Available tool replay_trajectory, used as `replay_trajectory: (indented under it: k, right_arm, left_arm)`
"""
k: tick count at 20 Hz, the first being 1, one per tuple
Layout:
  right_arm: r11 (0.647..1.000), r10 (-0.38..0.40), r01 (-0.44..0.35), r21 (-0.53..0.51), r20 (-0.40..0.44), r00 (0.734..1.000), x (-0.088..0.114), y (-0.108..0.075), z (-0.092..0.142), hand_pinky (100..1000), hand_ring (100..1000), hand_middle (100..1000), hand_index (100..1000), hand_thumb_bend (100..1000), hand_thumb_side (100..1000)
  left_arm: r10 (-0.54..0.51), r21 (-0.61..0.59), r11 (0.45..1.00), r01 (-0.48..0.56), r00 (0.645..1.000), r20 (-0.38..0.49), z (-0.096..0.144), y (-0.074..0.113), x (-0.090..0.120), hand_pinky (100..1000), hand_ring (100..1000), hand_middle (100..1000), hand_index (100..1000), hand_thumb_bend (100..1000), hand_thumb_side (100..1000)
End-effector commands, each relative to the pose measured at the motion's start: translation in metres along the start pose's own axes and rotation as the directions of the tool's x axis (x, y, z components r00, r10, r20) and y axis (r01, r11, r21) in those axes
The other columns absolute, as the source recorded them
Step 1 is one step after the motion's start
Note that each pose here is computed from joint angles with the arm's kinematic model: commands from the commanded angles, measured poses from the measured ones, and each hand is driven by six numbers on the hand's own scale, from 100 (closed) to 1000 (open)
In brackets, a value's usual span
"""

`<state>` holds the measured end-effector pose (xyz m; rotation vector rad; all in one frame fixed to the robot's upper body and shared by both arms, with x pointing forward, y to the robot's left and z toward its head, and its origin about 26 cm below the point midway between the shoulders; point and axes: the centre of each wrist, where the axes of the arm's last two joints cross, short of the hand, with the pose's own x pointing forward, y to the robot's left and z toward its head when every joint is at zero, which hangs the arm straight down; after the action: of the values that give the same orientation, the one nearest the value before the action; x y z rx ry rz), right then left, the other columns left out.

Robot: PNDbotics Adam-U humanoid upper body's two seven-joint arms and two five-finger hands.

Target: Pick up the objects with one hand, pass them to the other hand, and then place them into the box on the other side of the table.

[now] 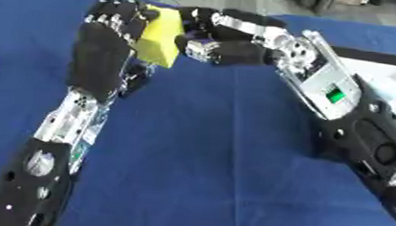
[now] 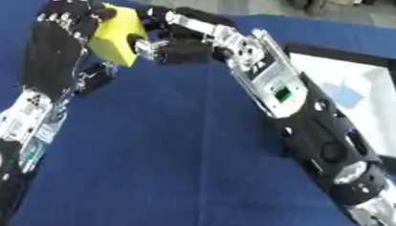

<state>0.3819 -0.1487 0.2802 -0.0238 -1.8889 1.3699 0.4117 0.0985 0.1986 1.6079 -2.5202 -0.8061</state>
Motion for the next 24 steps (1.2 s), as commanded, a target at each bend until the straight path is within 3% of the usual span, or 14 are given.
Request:
replay_trajectory:
  k: [1,3,15,20,24]
  right_arm:
    - [0.999,0.045,-0.046,0.013,0.022,0.999,0.008,-0.004,-0.002,1000,1000,1000,1000,100,611]
    - [0.998,0.055,-0.056,0.013,0.018,0.998,0.008,-0.005,-0.002,1000,1000,1000,1000,100,575]
    - [0.995,0.091,-0.092,0.034,0.020,0.996,0.010,-0.002,-0.010,1000,1000,1000,1000,100,579]
    - [0.994,0.098,-0.099,0.043,0.015,0.995,0.009,-0.001,-0.012,1000,1000,1000,1000,100,580]
    - [0.994,0.100,-0.101,0.051,0.023,0.995,0.011,-0.002,-0.013,1000,1000,1000,1000,100,586]
  left_arm:
    - [0.018,0.049,0.999,-0.018,1.000,-0.002,-0.015,0.005,0.002,649,542,488,474,100,100]
    - [0.025,0.054,0.998,-0.025,1.000,-0.004,-0.016,0.005,0.003,648,539,483,465,100,100]
    - [0.036,0.050,0.998,-0.035,0.999,-0.019,-0.018,0.004,0.009,641,526,457,385,100,100]
    - [0.028,0.040,0.999,-0.027,0.999,-0.021,-0.020,0.003,0.011,636,515,426,327,240,100]
    - [0.021,0.036,0.999,-0.020,0.999,-0.027,-0.021,0.003,0.013,634,511,408,291,283,100]
